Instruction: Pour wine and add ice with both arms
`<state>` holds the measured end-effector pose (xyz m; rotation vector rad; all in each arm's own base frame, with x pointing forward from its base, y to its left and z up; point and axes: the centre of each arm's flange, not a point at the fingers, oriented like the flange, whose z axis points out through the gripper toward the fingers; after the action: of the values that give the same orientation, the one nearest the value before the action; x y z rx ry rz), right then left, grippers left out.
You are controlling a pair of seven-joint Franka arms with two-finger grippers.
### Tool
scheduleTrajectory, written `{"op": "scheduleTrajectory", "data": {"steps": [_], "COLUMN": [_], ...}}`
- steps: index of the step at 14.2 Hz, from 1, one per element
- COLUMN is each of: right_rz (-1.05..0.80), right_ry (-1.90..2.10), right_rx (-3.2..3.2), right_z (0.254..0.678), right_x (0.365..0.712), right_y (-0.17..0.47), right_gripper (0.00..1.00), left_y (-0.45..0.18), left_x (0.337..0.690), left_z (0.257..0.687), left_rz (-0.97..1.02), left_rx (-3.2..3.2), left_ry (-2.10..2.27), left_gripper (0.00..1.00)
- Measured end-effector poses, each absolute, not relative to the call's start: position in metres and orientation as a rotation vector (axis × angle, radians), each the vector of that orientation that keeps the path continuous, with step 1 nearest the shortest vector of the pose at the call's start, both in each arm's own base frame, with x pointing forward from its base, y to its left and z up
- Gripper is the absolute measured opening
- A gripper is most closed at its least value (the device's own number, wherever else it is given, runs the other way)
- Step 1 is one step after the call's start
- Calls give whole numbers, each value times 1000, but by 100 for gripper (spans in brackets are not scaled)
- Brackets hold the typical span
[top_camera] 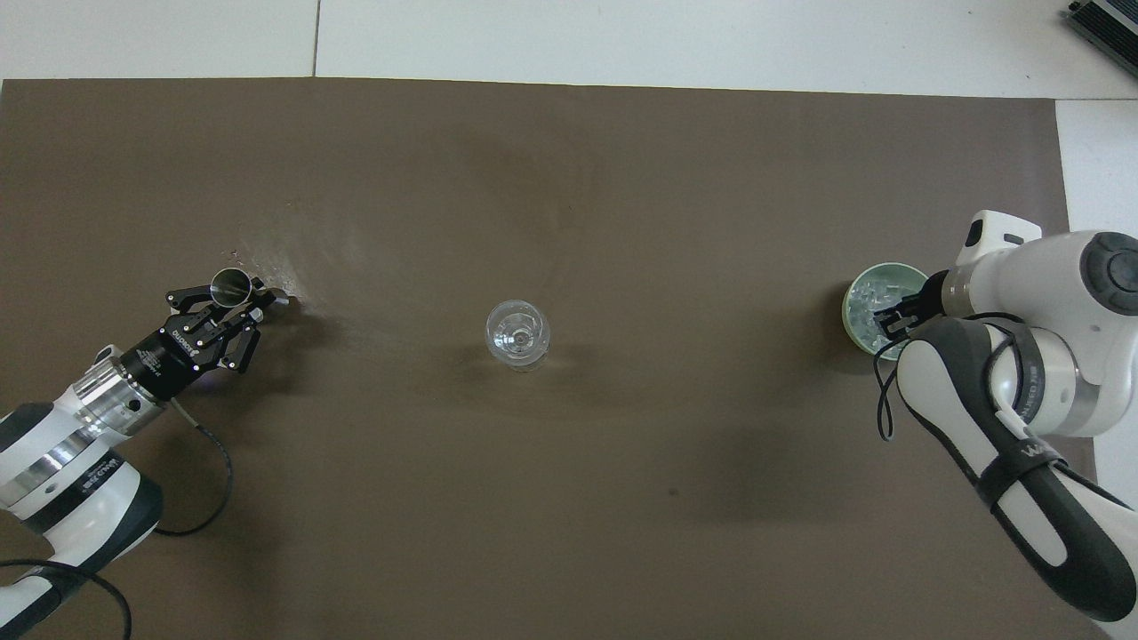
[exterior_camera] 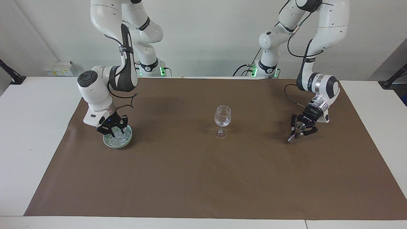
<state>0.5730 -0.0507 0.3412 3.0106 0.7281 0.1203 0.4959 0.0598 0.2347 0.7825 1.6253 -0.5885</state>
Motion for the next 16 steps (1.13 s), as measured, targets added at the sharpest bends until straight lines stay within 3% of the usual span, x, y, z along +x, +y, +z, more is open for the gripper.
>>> {"op": "scheduleTrajectory", "data": {"steps": [6, 8, 10, 12, 13, 14, 16], "right_rz": [117, 117, 117, 123, 132, 132, 122], "right_ry": [727, 727, 727, 726, 724, 723, 675], "right_rx": [3011, 3011, 3011, 3010, 3008, 3008, 3024], "right_z": [340, 339, 339, 341, 345, 351, 371], "right_x": [573, 573, 573, 574, 576, 579, 586], "right_y": [-51, -51, -51, -52, -52, -52, -53], "right_gripper": [41, 22, 22, 22, 22, 22, 22], "left_y": [58, 60, 61, 63, 65, 65, 66], "left_x": [494, 494, 494, 494, 494, 494, 495], "left_z": [226, 226, 225, 225, 225, 226, 226], "left_rz": [-587, -580, -575, -570, -568, -567, -564], "left_rx": [779, 778, 778, 773, 771, 770, 770], "left_ry": [1655, 1664, 1670, 1672, 1673, 1673, 1671], "left_gripper": [21, 21, 22, 38, 54, 63, 68]}}
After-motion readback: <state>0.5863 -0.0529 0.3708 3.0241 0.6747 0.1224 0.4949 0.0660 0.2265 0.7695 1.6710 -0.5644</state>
